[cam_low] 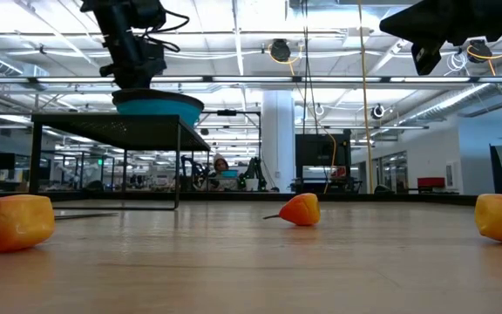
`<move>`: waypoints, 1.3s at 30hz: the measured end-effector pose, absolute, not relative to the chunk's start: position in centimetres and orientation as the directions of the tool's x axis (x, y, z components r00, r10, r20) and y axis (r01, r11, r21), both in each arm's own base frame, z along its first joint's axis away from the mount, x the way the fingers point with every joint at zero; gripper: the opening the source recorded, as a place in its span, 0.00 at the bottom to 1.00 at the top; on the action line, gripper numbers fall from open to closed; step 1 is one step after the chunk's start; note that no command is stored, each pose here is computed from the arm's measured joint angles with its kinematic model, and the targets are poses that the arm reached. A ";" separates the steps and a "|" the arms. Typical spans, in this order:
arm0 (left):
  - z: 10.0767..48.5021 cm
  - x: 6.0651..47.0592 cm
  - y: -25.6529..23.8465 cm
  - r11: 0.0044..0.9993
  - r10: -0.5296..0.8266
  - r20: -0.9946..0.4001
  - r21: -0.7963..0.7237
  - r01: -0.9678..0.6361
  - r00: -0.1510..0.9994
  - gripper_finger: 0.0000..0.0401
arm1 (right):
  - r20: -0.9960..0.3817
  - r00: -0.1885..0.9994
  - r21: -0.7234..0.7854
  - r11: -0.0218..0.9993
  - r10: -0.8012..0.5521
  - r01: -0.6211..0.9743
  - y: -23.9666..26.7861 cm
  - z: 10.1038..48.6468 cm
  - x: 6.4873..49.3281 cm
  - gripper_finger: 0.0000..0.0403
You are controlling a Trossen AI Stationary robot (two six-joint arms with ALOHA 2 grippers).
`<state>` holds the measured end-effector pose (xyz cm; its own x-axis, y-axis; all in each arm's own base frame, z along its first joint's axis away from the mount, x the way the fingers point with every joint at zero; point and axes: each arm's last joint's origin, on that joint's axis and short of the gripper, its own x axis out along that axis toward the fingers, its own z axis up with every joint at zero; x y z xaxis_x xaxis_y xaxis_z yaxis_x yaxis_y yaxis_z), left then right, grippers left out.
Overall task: Pick & Place Fruit
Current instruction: Put the orange pear into the blue strainer bowl on the shelf
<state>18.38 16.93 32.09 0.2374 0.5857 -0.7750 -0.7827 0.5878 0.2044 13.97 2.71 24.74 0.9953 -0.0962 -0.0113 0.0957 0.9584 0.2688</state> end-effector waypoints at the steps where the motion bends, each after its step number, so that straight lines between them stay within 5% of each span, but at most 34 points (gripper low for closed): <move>1: 32.1 18.4 16.9 0.588 0.585 -0.775 0.204 -0.783 0.238 0.23 | -0.012 0.995 0.269 0.958 -0.096 0.096 2.7 24.7 14.0 0.00; 11: 32.4 18.3 16.9 0.590 0.589 -0.771 0.207 -0.781 0.241 0.48 | -0.011 0.995 0.269 0.959 -0.094 0.094 2.7 24.7 14.0 0.00; 16: 35.6 18.0 16.4 0.584 0.636 -0.705 0.175 -0.792 0.313 0.59 | -0.009 0.997 0.270 0.960 -0.071 0.071 2.8 24.8 14.0 0.00; 24: 40.6 18.3 12.7 0.663 0.584 -0.585 -0.057 -0.747 0.563 0.61 | 0.025 0.997 0.280 0.958 -0.069 0.059 2.8 25.1 14.0 0.00; 39: 41.0 22.4 3.7 0.916 0.216 -0.437 -0.218 -0.336 0.873 0.61 | 0.025 0.998 0.274 0.959 0.060 -0.065 3.2 25.1 14.0 0.00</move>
<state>22.38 3.72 40.98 0.8731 0.2157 -0.4372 -0.3356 0.9164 -0.2180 14.04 3.19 25.08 0.9979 0.0603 0.0245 -0.0648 0.9594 0.2744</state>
